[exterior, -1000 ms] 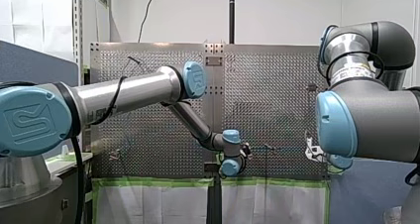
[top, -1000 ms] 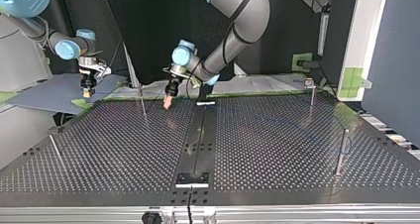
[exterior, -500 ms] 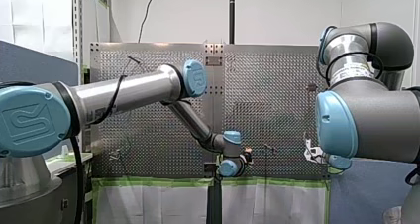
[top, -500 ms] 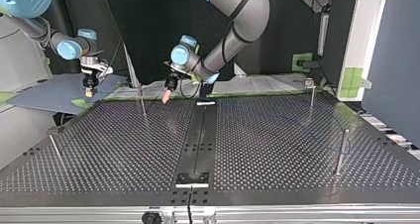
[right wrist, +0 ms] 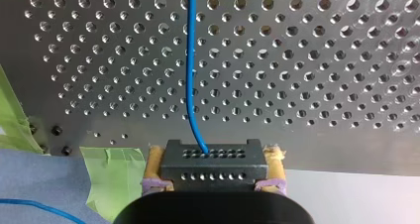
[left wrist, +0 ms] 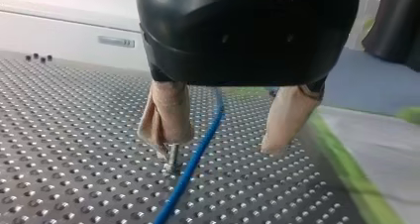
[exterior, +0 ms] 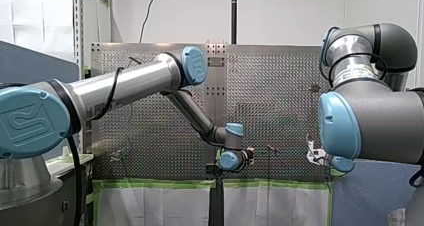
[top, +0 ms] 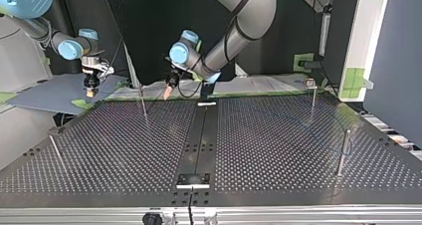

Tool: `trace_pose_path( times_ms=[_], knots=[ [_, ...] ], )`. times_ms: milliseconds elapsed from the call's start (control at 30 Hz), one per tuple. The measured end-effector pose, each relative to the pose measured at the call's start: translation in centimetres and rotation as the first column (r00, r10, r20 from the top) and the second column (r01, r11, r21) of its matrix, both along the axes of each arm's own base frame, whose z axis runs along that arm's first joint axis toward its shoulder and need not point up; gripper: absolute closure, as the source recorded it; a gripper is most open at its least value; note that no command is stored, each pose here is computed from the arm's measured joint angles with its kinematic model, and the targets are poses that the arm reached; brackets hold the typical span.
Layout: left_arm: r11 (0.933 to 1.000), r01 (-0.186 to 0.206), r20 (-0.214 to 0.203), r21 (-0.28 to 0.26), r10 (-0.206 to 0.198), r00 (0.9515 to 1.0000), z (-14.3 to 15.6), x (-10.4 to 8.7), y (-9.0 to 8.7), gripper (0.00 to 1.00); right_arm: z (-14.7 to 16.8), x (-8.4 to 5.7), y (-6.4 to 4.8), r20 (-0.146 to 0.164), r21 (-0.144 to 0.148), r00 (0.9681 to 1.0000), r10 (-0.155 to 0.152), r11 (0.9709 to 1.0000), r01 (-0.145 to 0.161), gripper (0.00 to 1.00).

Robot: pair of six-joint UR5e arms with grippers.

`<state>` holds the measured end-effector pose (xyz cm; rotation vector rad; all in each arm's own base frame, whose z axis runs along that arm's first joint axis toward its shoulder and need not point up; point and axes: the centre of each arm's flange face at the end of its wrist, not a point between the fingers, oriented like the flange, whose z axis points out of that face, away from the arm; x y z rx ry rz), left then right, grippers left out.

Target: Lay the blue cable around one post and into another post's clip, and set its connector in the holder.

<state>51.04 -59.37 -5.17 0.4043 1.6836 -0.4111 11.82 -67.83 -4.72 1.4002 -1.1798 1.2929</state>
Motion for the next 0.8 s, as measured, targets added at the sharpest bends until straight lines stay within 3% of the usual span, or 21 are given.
trace_pose_path(
  times_ms=[233, 600, 800],
  knots=[
    [0.9993, 0.022, 0.001, 0.029, -0.022, 0.9998, -0.2, -1.3, -0.4, 0.02, 0.0, 0.1, 0.0, 0.004, 0.0, 1.0, 0.001, 1.0, -0.001, 1.0],
    [0.9994, 0.034, 0.038, 0.006, -0.034, 0.9987, 3.4, -2.0, -2.0, 0.02, -0.1, 0.2, 0.1, 0.004, 0.003, 1.0, 0.003, 1.0, -0.003, 1.0],
    [0.999, 0.043, 0.031, 0.014, -0.043, 0.9986, 3.6, -3.0, -2.2, 0.02, -0.1, 0.2, 0.1, 0.007, 0.004, 1.0, 0.003, 1.0, -0.003, 1.0]
  ],
)
